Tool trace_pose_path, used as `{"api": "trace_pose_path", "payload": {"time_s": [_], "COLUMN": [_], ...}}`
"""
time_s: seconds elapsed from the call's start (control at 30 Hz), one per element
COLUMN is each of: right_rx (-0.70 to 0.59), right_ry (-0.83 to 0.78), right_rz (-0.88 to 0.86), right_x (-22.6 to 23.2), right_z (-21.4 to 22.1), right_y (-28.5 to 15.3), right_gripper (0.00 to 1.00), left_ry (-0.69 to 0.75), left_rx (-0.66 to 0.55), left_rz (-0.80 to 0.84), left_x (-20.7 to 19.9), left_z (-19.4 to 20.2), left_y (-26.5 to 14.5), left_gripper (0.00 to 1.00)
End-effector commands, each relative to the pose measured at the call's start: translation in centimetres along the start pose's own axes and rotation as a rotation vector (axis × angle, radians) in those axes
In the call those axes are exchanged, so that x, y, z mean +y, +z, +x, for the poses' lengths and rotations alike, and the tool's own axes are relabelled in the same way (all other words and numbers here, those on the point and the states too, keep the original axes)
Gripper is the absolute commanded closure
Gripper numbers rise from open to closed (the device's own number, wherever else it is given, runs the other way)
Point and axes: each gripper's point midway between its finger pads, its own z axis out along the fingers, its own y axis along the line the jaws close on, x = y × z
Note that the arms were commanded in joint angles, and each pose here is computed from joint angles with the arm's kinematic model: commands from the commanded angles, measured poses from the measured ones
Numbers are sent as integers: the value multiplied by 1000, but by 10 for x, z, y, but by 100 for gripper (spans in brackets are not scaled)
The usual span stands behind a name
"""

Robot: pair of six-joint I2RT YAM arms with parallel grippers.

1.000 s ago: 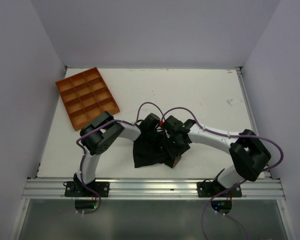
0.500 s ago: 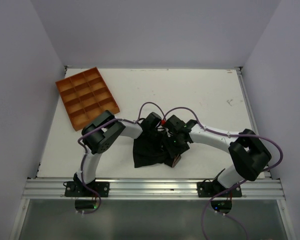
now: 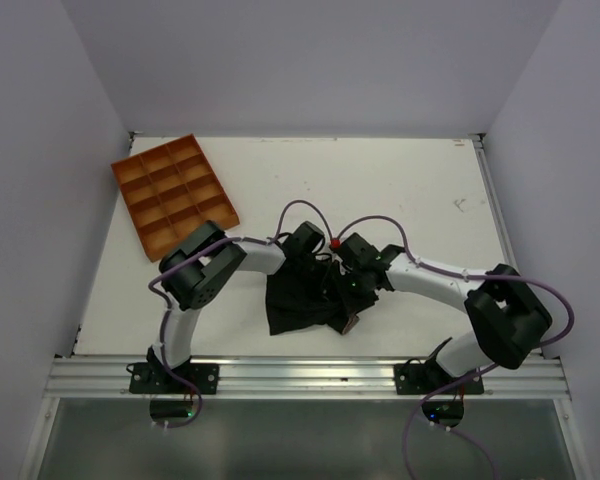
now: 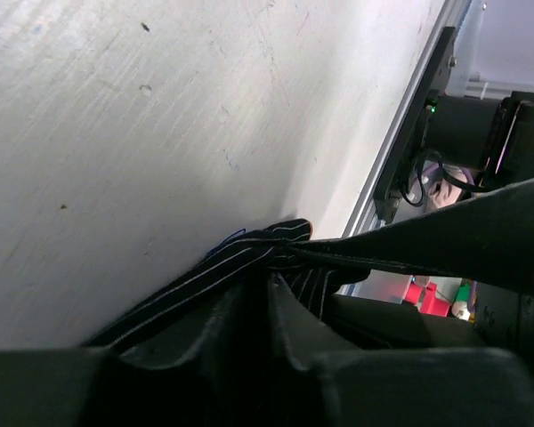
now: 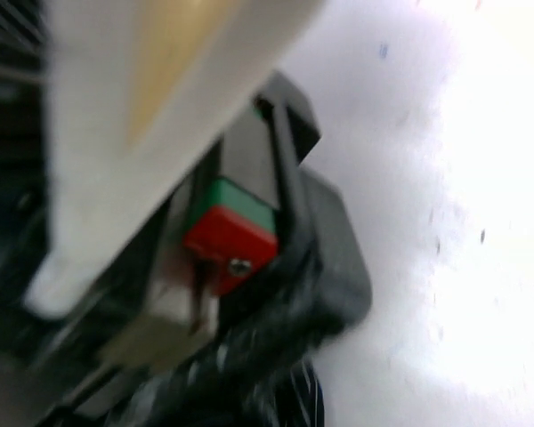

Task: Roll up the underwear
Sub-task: Fold the underwear

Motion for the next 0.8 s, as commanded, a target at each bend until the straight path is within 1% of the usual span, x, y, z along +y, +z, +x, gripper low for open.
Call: {"api": "trace_pose_path", "payload": {"time_s": [0.0, 0.07, 0.1, 0.13, 0.17, 0.2, 0.27, 0.3, 0.33, 0.37, 0.4, 0.43, 0.53, 0.57, 0.6, 0.63, 0.7, 0.77], "right_rx": [74, 67, 59, 54, 46, 43, 41, 42, 47, 52, 53, 53, 60, 52, 49, 46, 33, 30], "right_ry": [106, 129, 136, 145, 151, 157, 159, 156, 157, 160, 162, 165, 186, 188, 186, 187, 186, 193], "right_rz": [54, 45, 40, 36, 35, 41, 48, 47, 51, 53, 52, 50, 49, 45, 50, 50, 48, 55], "right_x": [-16, -14, -13, -12, -11, -12, -13, -13, -14, -14, -14, -14, -14, -13, -14, -13, -13, -14], "right_z": [24, 25, 24, 23, 22, 21, 21, 21, 23, 25, 26, 28, 33, 32, 33, 32, 31, 32], "right_y": [14, 15, 14, 13, 13, 12, 11, 11, 11, 11, 11, 12, 11, 9, 7, 6, 2, -1], "right_gripper": [74, 75, 75, 76, 76, 76, 76, 76, 76, 76, 76, 76, 76, 76, 76, 76, 76, 76], "left_ry": [139, 105, 110, 93, 54, 53, -11, -28, -46, -73, -83, -97, -149, -170, -184, -201, -210, -226], "left_rx": [-104, -142, -176, -201, -206, -242, -263, -293, -321, -314, -321, -349, -353, -338, -345, -325, -351, -337], "left_rz": [-268, -336, -347, -377, -432, -447, -534, -557, -624, -666, -700, -767, -897, -924, -943, -957, -951, -931], "left_x": [37, 40, 33, 34, 41, 33, 44, 42, 50, 52, 55, 63, 74, 75, 76, 82, 76, 75], "left_z": [-29, -44, -59, -67, -69, -82, -86, -94, -97, -91, -91, -93, -79, -69, -65, -53, -46, -30], "left_y": [-19, -32, -38, -46, -54, -63, -82, -94, -106, -117, -126, -139, -168, -176, -184, -185, -194, -194], "left_gripper": [71, 67, 66, 64, 64, 62, 60, 59, 59, 58, 55, 55, 54, 53, 52, 52, 51, 51]}}
